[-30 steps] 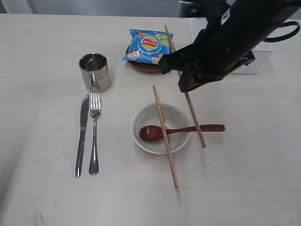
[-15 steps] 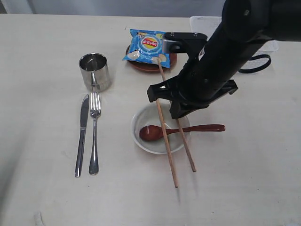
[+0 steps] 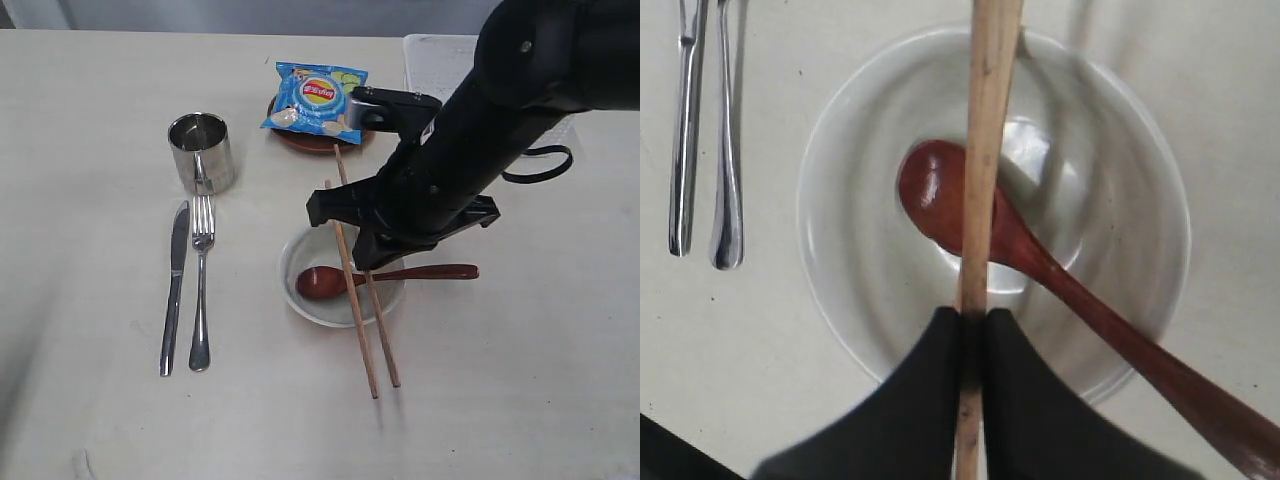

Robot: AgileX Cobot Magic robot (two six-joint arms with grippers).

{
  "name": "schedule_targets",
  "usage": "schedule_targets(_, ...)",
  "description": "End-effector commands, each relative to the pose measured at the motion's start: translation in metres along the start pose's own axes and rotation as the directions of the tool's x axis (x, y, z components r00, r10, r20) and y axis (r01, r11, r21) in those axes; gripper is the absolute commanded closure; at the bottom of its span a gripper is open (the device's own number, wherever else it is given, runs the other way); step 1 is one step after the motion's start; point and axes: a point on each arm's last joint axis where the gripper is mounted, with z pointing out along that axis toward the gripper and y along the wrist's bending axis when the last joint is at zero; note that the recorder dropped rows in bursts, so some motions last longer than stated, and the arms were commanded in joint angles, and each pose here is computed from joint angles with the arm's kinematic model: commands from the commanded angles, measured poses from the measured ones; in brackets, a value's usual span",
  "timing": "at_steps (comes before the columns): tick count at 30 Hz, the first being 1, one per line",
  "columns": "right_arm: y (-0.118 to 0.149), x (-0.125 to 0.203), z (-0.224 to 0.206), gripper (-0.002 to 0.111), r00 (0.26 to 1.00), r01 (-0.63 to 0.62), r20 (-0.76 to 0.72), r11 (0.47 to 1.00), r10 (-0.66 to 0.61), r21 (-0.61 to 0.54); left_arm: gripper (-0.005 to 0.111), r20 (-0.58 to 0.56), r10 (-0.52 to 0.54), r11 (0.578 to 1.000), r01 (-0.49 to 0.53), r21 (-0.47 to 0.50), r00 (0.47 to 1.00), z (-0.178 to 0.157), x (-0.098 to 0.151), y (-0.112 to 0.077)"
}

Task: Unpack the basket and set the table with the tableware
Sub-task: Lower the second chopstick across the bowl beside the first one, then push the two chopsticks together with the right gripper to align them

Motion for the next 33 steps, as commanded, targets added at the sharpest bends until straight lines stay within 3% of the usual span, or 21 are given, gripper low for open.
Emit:
schedule_targets(1,-0.007,-0.003,0.0,0.109,0.999,-0.029,0.016,1.0,0.029,0.002,0.107,0.002,0.005,1.0,-0.005,0.004,1.0,0.0,0.001,0.0)
schedule_targets(28,-0.016,-0.005,0.016,0.108,0.998,-0.042,-0.05,0.999,0.042,0.012,0.107,0.002,0.005,1.0,-0.005,0.004,1.0,0.0,0.001,0.0)
schedule_targets(33,-0.013,-0.005,0.016,0.083,0.998,-0.04,-0.05,0.999,0.039,-0.025,0.107,0.002,0.005,1.0,-0.005,0.004,1.0,0.0,0.001,0.0)
